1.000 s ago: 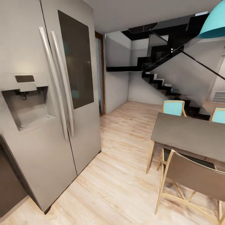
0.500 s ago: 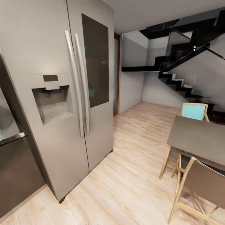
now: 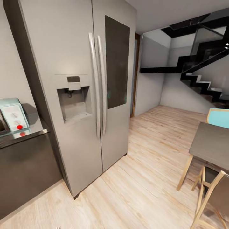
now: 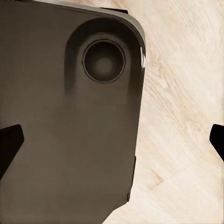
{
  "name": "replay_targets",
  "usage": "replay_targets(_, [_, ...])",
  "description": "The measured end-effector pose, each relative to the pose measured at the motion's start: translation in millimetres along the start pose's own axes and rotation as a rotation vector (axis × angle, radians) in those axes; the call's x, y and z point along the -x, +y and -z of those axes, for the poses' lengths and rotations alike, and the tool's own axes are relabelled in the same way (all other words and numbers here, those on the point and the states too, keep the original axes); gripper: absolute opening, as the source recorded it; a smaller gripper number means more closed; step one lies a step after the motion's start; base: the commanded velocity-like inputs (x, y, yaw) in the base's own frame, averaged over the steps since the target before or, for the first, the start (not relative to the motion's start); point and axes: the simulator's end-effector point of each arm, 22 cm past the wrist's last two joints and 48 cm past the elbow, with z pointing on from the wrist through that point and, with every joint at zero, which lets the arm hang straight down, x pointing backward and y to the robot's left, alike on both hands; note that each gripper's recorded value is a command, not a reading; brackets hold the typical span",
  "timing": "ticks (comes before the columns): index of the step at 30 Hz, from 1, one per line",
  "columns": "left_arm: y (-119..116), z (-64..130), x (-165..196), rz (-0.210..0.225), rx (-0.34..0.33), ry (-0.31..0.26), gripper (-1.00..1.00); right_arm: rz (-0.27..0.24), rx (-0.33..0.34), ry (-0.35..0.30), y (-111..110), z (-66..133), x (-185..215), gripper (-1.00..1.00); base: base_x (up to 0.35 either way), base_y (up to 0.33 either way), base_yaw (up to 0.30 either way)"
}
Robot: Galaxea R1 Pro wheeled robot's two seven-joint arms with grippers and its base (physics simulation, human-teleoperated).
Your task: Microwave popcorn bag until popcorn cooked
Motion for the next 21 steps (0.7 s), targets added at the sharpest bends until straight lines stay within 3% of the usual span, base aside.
replay_targets(21, [0.2, 0.0, 0.0, 0.0, 0.001, 0.0, 1.0, 0.0, 0.001, 0.0, 0.5, 0.0, 0.0, 1.0, 0.0, 0.0, 0.3])
